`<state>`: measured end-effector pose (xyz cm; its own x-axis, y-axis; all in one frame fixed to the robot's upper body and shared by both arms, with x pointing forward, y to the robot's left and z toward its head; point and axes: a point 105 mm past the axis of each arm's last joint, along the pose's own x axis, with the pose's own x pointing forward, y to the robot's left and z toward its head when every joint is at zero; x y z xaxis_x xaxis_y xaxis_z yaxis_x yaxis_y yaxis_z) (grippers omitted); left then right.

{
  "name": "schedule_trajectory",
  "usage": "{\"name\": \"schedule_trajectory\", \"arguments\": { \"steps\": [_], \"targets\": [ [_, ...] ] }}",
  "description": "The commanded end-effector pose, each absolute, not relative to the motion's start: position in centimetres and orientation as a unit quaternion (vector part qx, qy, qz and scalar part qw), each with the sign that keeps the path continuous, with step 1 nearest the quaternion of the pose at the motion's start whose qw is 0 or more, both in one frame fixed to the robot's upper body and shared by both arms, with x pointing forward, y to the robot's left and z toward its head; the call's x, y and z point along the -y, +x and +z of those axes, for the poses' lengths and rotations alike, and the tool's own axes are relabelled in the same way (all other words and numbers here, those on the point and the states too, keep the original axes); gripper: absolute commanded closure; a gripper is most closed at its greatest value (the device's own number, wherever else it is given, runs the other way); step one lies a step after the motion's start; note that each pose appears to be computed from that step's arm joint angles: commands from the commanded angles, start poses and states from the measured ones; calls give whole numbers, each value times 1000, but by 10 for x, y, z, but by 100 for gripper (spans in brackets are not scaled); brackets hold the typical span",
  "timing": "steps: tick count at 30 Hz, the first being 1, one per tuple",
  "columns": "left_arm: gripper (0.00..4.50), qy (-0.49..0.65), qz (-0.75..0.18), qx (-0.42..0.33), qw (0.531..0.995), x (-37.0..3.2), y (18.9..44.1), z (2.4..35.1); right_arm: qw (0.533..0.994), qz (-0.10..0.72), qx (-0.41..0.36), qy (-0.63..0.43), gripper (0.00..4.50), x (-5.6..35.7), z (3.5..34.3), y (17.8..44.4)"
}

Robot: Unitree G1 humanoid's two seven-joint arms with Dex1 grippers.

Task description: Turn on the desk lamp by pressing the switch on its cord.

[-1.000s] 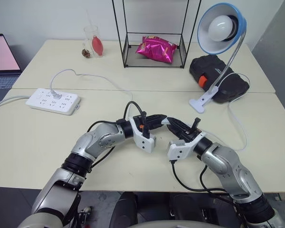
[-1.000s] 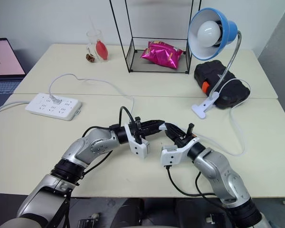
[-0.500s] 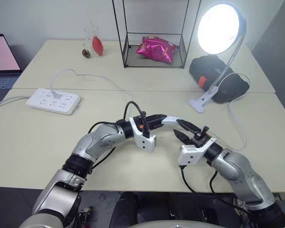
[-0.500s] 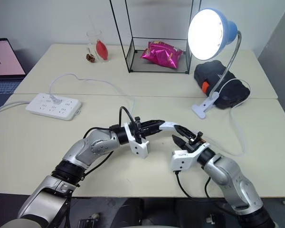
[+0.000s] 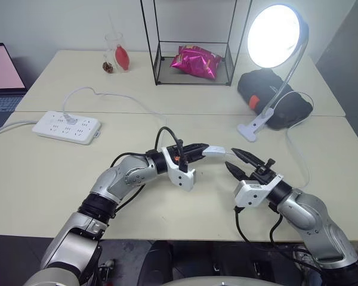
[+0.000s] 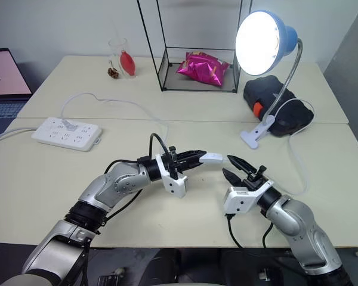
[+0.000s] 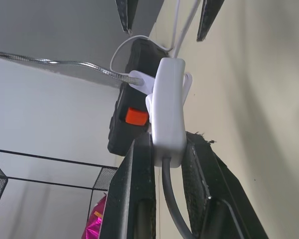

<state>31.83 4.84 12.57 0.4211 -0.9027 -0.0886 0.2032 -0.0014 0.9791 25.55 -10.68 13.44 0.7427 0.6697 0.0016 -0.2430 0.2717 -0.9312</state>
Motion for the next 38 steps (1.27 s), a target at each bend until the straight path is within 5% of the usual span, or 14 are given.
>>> {"name": "schedule_trajectory", "arguments": {
  "steps": [1, 4, 5, 16, 21, 27, 38],
  "targets": [
    [411, 545, -463, 297, 633, -46, 316, 120, 770, 309, 223, -512, 222, 106, 147, 247],
    [411, 518, -468, 289, 656, -44, 318, 123, 773, 317, 216, -506, 222, 107, 146, 247],
    [341, 512, -468, 284, 661, -44, 320, 124, 773, 317, 214, -505, 222, 108, 146, 247],
    [113, 425, -548, 208, 690, -52, 308, 127, 778, 362, 181, -480, 222, 108, 138, 247],
    [7, 342, -550, 140, 749, -69, 306, 141, 794, 378, 167, -446, 222, 109, 142, 252],
    [7, 225, -477, 19, 849, -107, 318, 157, 835, 392, 117, -367, 222, 116, 146, 262],
    [7, 167, -455, -66, 872, -165, 285, 158, 844, 459, 32, -276, 222, 130, 158, 262]
  ]
}}
